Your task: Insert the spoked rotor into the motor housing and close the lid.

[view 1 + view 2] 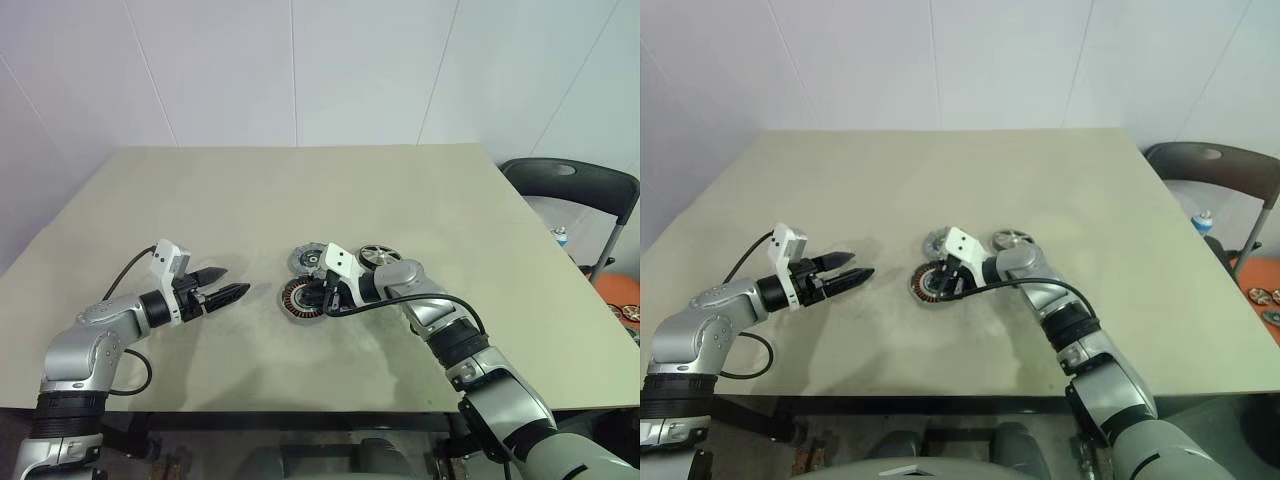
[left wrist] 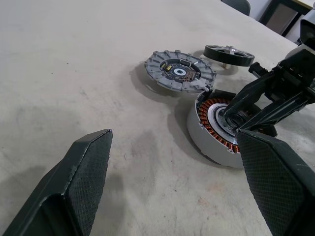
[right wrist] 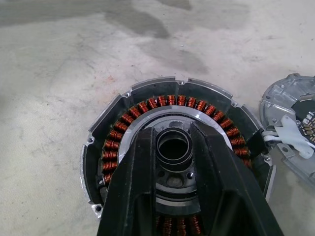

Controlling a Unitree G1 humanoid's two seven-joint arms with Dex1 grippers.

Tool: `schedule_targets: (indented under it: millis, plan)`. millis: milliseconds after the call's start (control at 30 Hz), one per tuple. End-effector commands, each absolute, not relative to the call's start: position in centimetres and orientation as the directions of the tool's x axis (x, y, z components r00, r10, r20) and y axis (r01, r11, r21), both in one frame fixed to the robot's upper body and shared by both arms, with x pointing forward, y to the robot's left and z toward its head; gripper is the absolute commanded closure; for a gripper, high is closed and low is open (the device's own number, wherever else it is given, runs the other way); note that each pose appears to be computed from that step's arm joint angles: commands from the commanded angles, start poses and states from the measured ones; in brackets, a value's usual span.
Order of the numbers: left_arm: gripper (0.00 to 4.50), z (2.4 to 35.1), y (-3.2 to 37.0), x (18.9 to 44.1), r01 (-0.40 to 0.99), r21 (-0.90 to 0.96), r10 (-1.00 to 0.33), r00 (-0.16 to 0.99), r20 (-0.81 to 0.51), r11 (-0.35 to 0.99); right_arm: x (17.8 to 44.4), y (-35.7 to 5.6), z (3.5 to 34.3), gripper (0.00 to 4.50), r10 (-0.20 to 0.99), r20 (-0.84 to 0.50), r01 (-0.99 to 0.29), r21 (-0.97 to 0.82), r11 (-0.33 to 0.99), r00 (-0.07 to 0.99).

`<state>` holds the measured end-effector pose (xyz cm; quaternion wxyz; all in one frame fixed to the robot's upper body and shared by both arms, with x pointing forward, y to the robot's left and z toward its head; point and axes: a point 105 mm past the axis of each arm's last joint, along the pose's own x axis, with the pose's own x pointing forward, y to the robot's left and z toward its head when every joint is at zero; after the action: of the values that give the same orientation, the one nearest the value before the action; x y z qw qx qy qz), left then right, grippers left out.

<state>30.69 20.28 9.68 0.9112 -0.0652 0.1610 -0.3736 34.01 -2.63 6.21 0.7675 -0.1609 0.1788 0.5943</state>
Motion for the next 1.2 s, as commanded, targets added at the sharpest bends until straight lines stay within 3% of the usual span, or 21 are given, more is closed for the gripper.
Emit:
schedule_targets:
  millis: [33,200,567,867,1033,1200]
  plan:
    - [0.24,10.8,20.1,30.8,0.679,-0.198,-0.707,0.673,-0.218,0.707,34.7,-2.8,7.1,3.84,0.857,-0.441,-0.962,-0.067,0.265,0.267]
    - [0.24,10.8,20.1,30.7,0.68,-0.199,-0.708,0.672,-0.217,0.706,35.0,-3.3,6.8,3.84,0.846,-0.452,-0.958,-0.09,0.271,0.282]
    - [0.24,10.9,20.1,30.8,0.68,-0.199,-0.708,0.673,-0.214,0.706,35.8,-4.0,6.8,0.16,0.828,-0.456,-0.944,-0.117,0.308,0.326]
    - [0.24,10.8,20.1,30.8,0.679,-0.202,-0.708,0.673,-0.216,0.706,35.5,-4.0,6.5,0.08,0.83,-0.452,-0.945,-0.114,0.308,0.325]
    - [0.24,10.8,20.1,30.9,0.678,-0.2,-0.707,0.674,-0.214,0.707,37.0,-3.8,8.1,0.08,0.829,-0.377,-0.91,-0.131,0.392,0.412]
    - [0.24,10.9,20.1,30.9,0.679,-0.201,-0.708,0.675,-0.208,0.706,35.5,-3.1,9.6,0.24,0.897,-0.323,-0.951,-0.031,0.307,0.301]
